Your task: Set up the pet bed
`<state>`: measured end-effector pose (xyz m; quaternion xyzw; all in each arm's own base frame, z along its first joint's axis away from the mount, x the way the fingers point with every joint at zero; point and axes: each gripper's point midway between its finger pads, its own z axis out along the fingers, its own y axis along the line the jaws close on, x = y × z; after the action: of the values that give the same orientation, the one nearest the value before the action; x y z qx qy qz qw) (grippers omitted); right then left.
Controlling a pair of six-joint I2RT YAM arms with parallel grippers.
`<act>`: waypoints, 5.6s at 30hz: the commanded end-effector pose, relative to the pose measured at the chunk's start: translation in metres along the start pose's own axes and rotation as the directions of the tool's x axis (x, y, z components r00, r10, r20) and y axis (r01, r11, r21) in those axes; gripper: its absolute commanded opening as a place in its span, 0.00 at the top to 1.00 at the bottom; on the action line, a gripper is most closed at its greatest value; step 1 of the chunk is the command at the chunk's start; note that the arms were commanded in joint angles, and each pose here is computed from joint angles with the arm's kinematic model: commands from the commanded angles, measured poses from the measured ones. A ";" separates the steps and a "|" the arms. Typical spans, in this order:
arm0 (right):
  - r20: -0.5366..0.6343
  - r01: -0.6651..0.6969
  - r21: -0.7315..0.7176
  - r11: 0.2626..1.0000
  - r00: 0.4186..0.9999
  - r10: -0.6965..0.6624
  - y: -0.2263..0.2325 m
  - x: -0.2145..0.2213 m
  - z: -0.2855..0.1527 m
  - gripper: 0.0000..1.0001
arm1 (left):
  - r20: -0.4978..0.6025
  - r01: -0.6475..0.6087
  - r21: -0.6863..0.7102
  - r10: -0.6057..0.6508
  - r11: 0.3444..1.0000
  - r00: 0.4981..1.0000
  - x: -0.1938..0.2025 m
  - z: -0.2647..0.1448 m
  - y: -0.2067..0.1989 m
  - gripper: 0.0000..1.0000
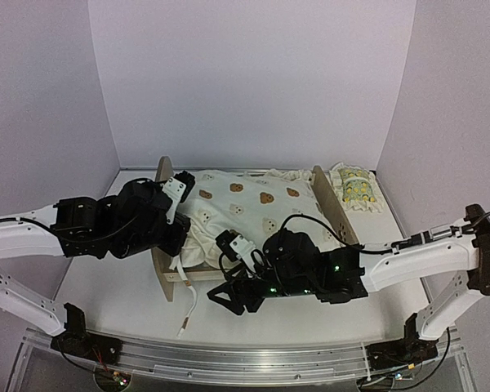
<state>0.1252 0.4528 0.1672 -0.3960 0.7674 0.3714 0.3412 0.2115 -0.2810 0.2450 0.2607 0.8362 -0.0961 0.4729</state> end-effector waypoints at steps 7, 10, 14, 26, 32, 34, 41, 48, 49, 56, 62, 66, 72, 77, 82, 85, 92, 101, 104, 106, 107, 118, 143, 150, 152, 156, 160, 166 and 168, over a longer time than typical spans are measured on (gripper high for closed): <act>0.095 0.046 0.026 0.999 0.994 -0.048 -0.010 0.006 0.019 0.33 | -0.051 0.051 -0.023 -0.052 0.998 0.997 0.029 0.006 0.006 1.00; 0.099 0.045 0.067 0.997 0.994 -0.051 -0.019 0.010 0.016 0.33 | -0.066 0.060 -0.010 -0.061 0.998 0.996 0.040 0.011 0.003 0.99; 0.130 0.037 0.136 0.990 0.990 -0.055 -0.032 0.009 0.007 0.33 | -0.092 0.065 -0.012 -0.066 0.998 0.994 0.050 0.018 -0.001 0.97; 0.152 0.025 0.261 0.965 0.986 -0.066 -0.053 0.002 -0.002 0.33 | -0.136 0.101 -0.026 -0.103 0.995 0.985 0.046 0.017 -0.003 0.50; 0.082 0.065 0.145 0.987 0.994 -0.077 -0.034 0.019 0.009 0.33 | -0.153 0.129 -0.009 -0.129 0.992 0.980 0.036 0.005 -0.006 0.29; 0.061 0.077 0.118 0.990 0.995 -0.084 -0.031 0.025 0.013 0.33 | -0.154 0.138 0.005 -0.135 0.990 0.979 0.030 0.000 -0.009 0.22; 0.039 0.100 0.115 0.988 0.994 -0.105 -0.032 0.032 0.016 0.34 | -0.133 0.175 0.014 -0.172 0.984 0.976 0.008 -0.023 -0.004 0.01; 0.063 0.114 -0.069 0.991 0.992 -0.109 0.008 0.012 0.026 0.40 | -0.122 0.206 -0.075 -0.214 0.976 0.969 0.014 -0.039 0.023 0.06; 0.068 0.121 -0.107 0.987 0.991 -0.114 0.017 0.008 0.027 0.43 | -0.123 0.207 -0.086 -0.217 0.974 0.968 0.016 -0.041 0.027 0.09; 0.115 0.151 -0.167 0.974 0.984 -0.133 0.041 -0.018 0.042 0.52 | -0.128 0.232 -0.158 -0.253 0.960 0.959 0.031 -0.050 0.047 0.13; 0.171 0.137 0.029 0.990 0.975 -0.140 0.011 -0.041 0.065 0.61 | -0.122 0.245 -0.162 -0.266 0.956 0.956 0.036 -0.052 0.050 0.12; 0.185 0.124 0.118 0.985 0.972 -0.145 -0.008 -0.049 0.078 0.63 | -0.121 0.245 -0.163 -0.266 0.956 0.956 0.038 -0.051 0.051 0.14; 0.215 0.085 0.259 0.962 0.966 -0.144 -0.050 -0.067 0.089 0.66 | -0.122 0.243 -0.169 -0.265 0.955 0.956 0.041 -0.048 0.051 0.27; 0.248 0.023 0.373 0.928 0.961 -0.124 -0.095 -0.084 0.082 0.68 | -0.129 0.243 -0.165 -0.265 0.956 0.956 0.046 -0.043 0.048 0.33; 0.252 0.013 0.401 0.916 0.960 -0.124 -0.109 -0.087 0.078 0.67 | -0.137 0.238 -0.163 -0.261 0.957 0.955 0.052 -0.037 0.044 0.35; 0.228 0.021 0.364 0.931 0.967 -0.112 -0.105 -0.078 0.083 0.66 | -0.141 0.236 -0.160 -0.259 0.958 0.955 0.056 -0.033 0.042 0.39; 0.184 -0.012 0.217 0.976 0.983 -0.029 -0.081 -0.064 0.079 0.62 | -0.156 0.227 -0.162 -0.252 0.960 0.955 0.072 -0.017 0.035 0.46; 0.185 0.007 0.118 0.993 0.982 -0.029 -0.051 -0.073 0.037 0.54 | -0.148 0.215 -0.171 -0.241 0.962 0.959 0.079 -0.003 0.030 0.78; 0.178 0.029 0.107 0.994 0.983 -0.047 -0.047 -0.071 0.023 0.47 | -0.145 0.213 -0.174 -0.239 0.961 0.960 0.077 0.001 0.028 0.86; 0.167 0.040 0.106 0.994 0.984 -0.058 -0.045 -0.066 0.014 0.43 | -0.141 0.214 -0.175 -0.239 0.961 0.961 0.075 0.002 0.027 0.93; 0.161 0.047 0.105 0.993 0.985 -0.063 -0.044 -0.062 0.009 0.41 | -0.142 0.212 -0.176 -0.238 0.961 0.961 0.075 0.003 0.026 0.97; 0.027 0.210 -0.109 0.972 0.978 -0.208 0.015 0.011 -0.003 0.33 | -0.102 0.229 -0.157 -0.246 0.961 0.964 0.043 0.000 0.019 1.00; 0.368 0.382 0.317 0.868 0.794 -0.483 -0.020 0.021 0.139 0.48 | -0.075 0.243 -0.118 -0.253 0.963 0.965 0.016 -0.011 0.015 1.00; 0.305 0.359 0.528 0.770 0.766 -0.566 -0.052 0.017 0.149 0.48 | -0.064 0.237 -0.110 -0.244 0.965 0.968 0.011 -0.013 0.015 1.00; 0.286 0.369 0.553 0.747 0.758 -0.587 -0.057 0.019 0.153 0.48 | -0.061 0.236 -0.107 -0.243 0.966 0.968 0.010 -0.014 0.015 1.00; 0.252 0.377 0.597 0.708 0.749 -0.612 -0.065 0.023 0.155 0.47 | -0.047 0.238 -0.101 -0.243 0.966 0.969 0.005 -0.017 0.016 1.00; 0.246 0.376 0.605 0.702 0.751 -0.613 -0.073 0.023 0.158 0.36 | -0.039 0.236 -0.097 -0.240 0.967 0.970 0.000 -0.019 0.016 1.00; 0.270 0.347 0.597 0.724 0.763 -0.588 -0.079 0.019 0.161 0.12 | -0.037 0.230 -0.089 -0.234 0.969 0.971 -0.004 -0.018 0.013 1.00; 0.280 0.338 0.587 0.736 0.769 -0.575 -0.080 0.018 0.163 0.11 | -0.037 0.227 -0.088 -0.231 0.970 0.972 -0.005 -0.018 0.012 1.00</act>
<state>0.2002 0.5551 0.0482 -0.4114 0.5997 0.1437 0.6712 0.2048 -0.2484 0.2051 0.1253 0.9059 -0.0606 0.3999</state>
